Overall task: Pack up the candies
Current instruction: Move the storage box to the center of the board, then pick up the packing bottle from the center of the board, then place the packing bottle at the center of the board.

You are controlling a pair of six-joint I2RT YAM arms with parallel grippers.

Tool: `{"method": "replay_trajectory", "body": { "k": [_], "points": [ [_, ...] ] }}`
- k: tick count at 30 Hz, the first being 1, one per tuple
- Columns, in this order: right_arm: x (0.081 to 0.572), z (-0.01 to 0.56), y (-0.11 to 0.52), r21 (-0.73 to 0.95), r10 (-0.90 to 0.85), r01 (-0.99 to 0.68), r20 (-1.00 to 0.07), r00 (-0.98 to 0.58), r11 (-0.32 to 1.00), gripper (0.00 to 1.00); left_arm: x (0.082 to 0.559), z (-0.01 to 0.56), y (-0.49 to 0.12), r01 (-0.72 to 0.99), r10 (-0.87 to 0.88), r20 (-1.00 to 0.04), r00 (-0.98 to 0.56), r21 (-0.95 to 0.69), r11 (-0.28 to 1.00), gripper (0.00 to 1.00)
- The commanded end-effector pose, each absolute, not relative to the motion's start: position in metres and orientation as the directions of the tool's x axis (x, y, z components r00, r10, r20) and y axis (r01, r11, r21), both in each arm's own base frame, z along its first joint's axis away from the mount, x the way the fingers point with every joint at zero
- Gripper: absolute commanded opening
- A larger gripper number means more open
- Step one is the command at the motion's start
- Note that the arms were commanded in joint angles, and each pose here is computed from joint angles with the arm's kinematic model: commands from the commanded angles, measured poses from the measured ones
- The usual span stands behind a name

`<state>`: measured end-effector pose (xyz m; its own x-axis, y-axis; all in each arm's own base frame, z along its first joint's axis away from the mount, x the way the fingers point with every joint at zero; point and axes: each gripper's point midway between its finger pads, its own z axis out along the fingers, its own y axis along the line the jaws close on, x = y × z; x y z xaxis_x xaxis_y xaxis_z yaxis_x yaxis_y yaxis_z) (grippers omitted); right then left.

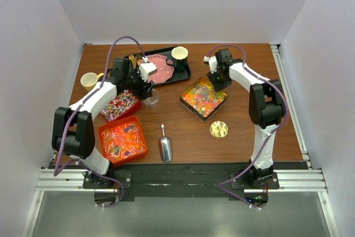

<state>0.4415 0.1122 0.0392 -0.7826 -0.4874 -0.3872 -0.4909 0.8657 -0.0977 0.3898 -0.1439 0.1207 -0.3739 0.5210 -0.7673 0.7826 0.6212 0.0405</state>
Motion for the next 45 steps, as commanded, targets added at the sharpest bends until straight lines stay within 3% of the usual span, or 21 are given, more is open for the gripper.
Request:
{"method": "replay_trajectory", "body": {
  "k": [1, 9, 13, 20, 28, 30, 35, 42, 45],
  "points": [
    [0.475, 0.056, 0.079, -0.177, -0.419, -0.381, -0.448, -0.789, 0.907, 0.39, 0.376, 0.121, -0.166, 0.842, 0.539, -0.769, -0.343, 0.002, 0.539, 0.7],
    [0.481, 0.078, 0.085, -0.159, -0.414, -0.389, -0.499, -0.761, 0.907, 0.4, 0.374, 0.112, -0.182, 0.857, 0.56, -0.753, -0.346, -0.011, 0.514, 0.61],
    [0.477, 0.107, 0.095, -0.117, -0.397, -0.404, -0.554, -0.732, 0.907, 0.48, 0.369, 0.102, -0.186, 0.86, 0.58, -0.729, -0.362, -0.021, 0.51, 0.54],
    [0.467, 0.158, 0.107, -0.064, -0.361, -0.421, -0.641, -0.677, 0.905, 0.58, 0.377, 0.082, -0.181, 0.83, 0.597, -0.686, -0.416, -0.017, 0.558, 0.24],
    [0.441, 0.193, 0.1, -0.098, -0.375, -0.431, -0.685, -0.625, 0.897, 0.61, 0.372, 0.073, -0.181, 0.843, 0.64, -0.662, -0.389, 0.025, 0.538, 0.02],
    [0.428, 0.204, 0.095, -0.119, -0.385, -0.431, -0.694, -0.608, 0.894, 0.61, 0.366, 0.077, -0.187, 0.854, 0.648, -0.667, -0.368, 0.033, 0.519, 0.0],
    [0.401, 0.223, 0.078, -0.176, -0.41, -0.415, -0.698, -0.587, 0.893, 0.63, 0.332, 0.102, -0.214, 0.912, 0.651, -0.696, -0.303, -0.014, 0.41, 0.0],
    [0.37, 0.233, 0.048, -0.131, -0.33, -0.336, -0.691, -0.644, 0.933, 0.66, 0.208, 0.125, -0.269, 0.989, 0.699, -0.7, -0.146, -0.125, 0.081, 0.0],
    [0.363, 0.234, 0.049, -0.123, -0.323, -0.337, -0.696, -0.642, 0.933, 0.66, 0.175, 0.122, -0.284, 0.994, 0.702, -0.706, -0.094, -0.111, 0.021, 0.0]
  ]
}}
